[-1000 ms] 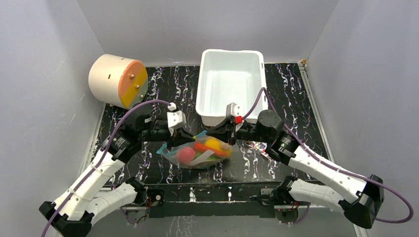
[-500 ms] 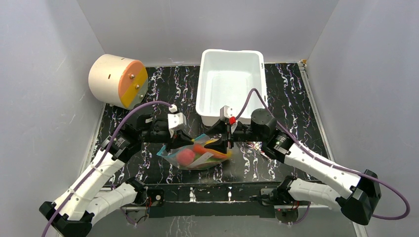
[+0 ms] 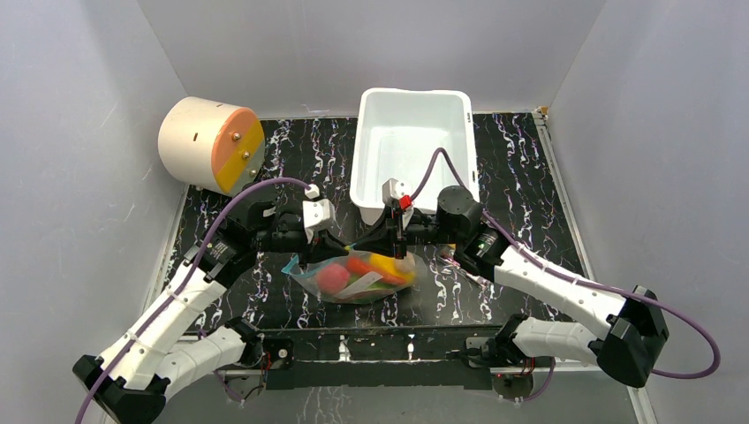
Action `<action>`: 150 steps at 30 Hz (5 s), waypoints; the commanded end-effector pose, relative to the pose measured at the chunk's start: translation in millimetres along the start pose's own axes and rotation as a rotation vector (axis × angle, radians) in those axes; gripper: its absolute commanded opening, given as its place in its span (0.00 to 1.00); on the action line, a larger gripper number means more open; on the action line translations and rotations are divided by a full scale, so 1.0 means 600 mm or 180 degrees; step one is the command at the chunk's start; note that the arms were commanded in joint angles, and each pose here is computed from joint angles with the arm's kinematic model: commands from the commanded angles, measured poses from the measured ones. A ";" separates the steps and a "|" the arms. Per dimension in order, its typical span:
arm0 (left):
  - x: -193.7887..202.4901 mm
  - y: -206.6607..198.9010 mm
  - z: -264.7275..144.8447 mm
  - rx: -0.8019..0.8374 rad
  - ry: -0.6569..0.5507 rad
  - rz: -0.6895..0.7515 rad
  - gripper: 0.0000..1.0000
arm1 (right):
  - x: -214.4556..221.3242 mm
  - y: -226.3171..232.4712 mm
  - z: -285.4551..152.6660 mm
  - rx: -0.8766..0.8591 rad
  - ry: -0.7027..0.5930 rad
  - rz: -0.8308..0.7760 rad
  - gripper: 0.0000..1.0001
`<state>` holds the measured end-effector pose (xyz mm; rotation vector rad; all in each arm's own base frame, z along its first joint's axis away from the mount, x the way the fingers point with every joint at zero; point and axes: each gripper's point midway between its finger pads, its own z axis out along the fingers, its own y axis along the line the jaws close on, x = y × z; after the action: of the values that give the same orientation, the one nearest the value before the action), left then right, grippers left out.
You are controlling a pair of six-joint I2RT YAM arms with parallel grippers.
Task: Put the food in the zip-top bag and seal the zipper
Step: Zip the zipper food storage bag at the center of the board, then place the zipper food storage bag at the center of the board.
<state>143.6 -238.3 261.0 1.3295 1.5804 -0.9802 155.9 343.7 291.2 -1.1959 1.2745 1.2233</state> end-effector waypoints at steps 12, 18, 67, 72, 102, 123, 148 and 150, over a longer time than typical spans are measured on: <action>-0.011 -0.003 -0.021 -0.0099 0.0038 0.0121 0.00 | -0.087 -0.021 -0.049 0.0605 -0.0399 -0.0552 0.00; -0.005 -0.003 -0.027 -0.0199 0.0050 0.0093 0.00 | -0.081 -0.024 -0.061 0.0721 -0.0412 -0.0511 0.00; 0.134 0.002 -0.175 -0.1133 0.1547 0.0190 0.00 | -0.038 -0.100 -0.227 0.2612 -0.0348 -0.0144 0.00; 0.132 -0.006 -0.194 -0.1202 0.1602 0.0169 0.00 | -0.008 -0.083 -0.213 0.2363 -0.0172 -0.0140 0.00; 0.184 0.118 -0.283 -0.3184 0.2111 -0.0252 0.00 | -0.015 -0.153 -0.090 0.1930 0.0029 -0.0302 0.64; 0.264 0.193 -0.305 -0.3754 0.2949 -0.0174 0.00 | -0.047 -0.115 -0.135 0.2024 -0.0153 -0.0135 0.97; 0.214 0.265 -0.270 -0.4090 0.1898 -0.1234 0.98 | -0.018 -0.161 -0.228 0.3335 -0.0325 0.0952 0.98; 0.184 0.271 -0.266 -0.4068 0.1690 -0.1259 0.98 | -0.022 -0.171 -0.249 0.3651 -0.0291 0.1153 0.98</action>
<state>261.3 -13.1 171.8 0.4391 2.3521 0.4571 236.9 225.1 276.1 -0.4001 1.7194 0.6436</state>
